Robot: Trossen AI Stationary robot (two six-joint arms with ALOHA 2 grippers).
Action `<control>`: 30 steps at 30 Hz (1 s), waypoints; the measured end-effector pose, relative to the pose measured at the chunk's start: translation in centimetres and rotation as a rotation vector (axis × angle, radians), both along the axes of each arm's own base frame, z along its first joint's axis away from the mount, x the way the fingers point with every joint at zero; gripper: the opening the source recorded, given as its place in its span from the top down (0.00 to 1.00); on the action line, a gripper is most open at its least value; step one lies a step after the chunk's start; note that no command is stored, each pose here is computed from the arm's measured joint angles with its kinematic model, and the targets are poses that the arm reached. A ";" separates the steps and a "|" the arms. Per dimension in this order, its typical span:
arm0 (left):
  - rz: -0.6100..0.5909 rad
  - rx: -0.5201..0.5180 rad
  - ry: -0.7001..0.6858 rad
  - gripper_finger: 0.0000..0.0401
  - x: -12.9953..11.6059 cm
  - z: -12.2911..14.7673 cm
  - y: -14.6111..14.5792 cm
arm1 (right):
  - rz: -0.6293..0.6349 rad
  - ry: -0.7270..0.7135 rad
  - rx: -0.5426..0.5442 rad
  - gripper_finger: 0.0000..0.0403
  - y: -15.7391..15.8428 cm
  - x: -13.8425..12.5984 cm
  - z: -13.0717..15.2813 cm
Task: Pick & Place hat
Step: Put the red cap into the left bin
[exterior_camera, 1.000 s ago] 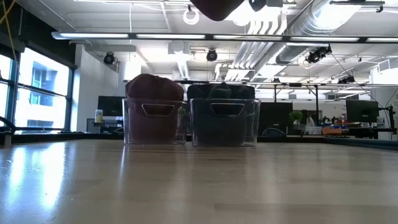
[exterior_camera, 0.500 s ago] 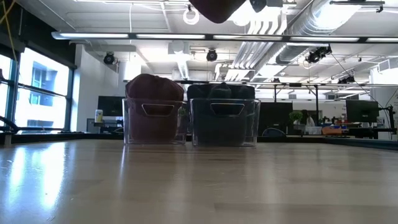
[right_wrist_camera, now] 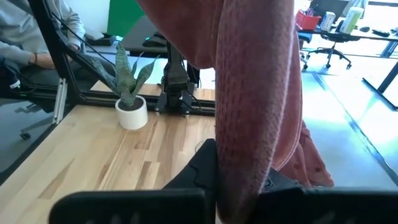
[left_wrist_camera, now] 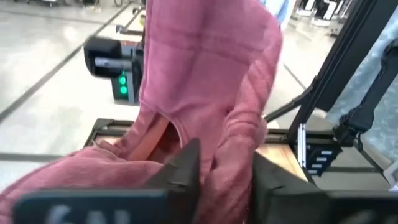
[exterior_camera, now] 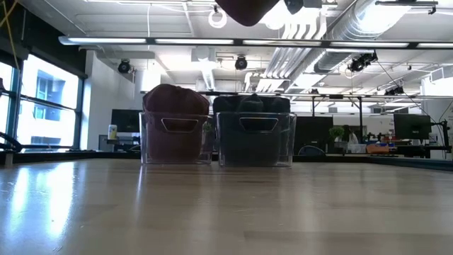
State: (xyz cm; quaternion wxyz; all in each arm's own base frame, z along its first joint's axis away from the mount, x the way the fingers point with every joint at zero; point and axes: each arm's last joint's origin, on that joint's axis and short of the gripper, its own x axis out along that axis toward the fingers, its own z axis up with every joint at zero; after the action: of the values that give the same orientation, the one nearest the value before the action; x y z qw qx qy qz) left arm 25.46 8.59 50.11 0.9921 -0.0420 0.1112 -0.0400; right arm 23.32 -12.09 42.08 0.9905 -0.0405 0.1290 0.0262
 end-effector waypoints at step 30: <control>0.298 -0.078 0.276 1.00 -1.7 -2.1 0.2 | -0.048 0.137 0.241 0.41 0.4 -1.3 -1.0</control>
State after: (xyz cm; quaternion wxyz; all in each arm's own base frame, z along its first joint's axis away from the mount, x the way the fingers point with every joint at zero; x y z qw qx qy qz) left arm 23.72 8.79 48.03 0.9600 -0.1017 0.2372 0.1090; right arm 22.03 -11.71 41.10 0.9773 0.0837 0.1933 0.0203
